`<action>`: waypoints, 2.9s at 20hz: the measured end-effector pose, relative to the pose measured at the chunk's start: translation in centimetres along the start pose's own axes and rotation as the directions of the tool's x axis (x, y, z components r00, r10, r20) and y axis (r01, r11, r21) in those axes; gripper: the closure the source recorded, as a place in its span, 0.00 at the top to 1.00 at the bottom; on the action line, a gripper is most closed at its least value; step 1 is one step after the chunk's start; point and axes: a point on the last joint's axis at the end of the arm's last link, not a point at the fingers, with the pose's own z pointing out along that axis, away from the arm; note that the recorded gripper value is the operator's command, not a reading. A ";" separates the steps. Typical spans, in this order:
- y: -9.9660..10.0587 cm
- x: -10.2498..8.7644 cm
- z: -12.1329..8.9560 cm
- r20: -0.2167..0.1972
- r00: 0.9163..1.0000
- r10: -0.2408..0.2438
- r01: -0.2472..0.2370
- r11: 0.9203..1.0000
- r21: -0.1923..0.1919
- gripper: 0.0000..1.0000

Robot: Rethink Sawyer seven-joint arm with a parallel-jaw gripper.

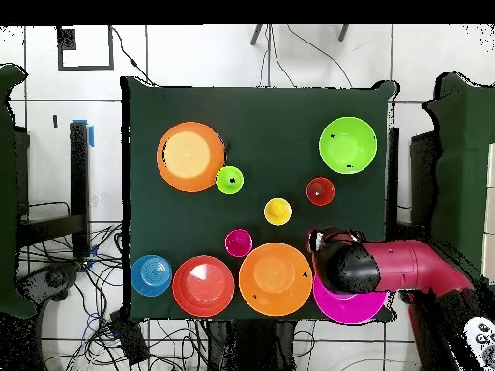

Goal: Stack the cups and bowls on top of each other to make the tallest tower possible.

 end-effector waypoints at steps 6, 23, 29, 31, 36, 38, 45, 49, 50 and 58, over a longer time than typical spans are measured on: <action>0.8 0.4 0.3 0.037 0.993 0.108 -0.109 0.994 0.021 1.00; -0.9 1.2 -0.1 0.042 0.929 0.367 -0.368 0.929 0.028 1.00; -1.4 1.4 -0.1 0.035 0.919 0.392 -0.393 0.919 0.032 1.00; -1.4 1.5 -0.1 0.033 0.916 0.399 -0.400 0.916 0.035 1.00; -1.1 1.9 0.4 0.023 0.909 0.417 -0.417 0.908 0.035 1.00; -0.8 2.1 0.9 0.018 0.905 0.425 -0.426 0.904 0.032 1.00; 0.1 2.4 2.0 0.015 0.898 0.439 -0.439 0.898 0.019 1.00; 0.5 2.6 2.5 0.009 0.895 0.447 -0.447 0.895 0.017 1.00; 0.6 2.7 2.6 0.006 0.893 0.449 -0.449 0.893 0.017 1.00; 0.5 3.0 3.0 -0.011 0.878 0.479 -0.479 0.878 0.017 1.00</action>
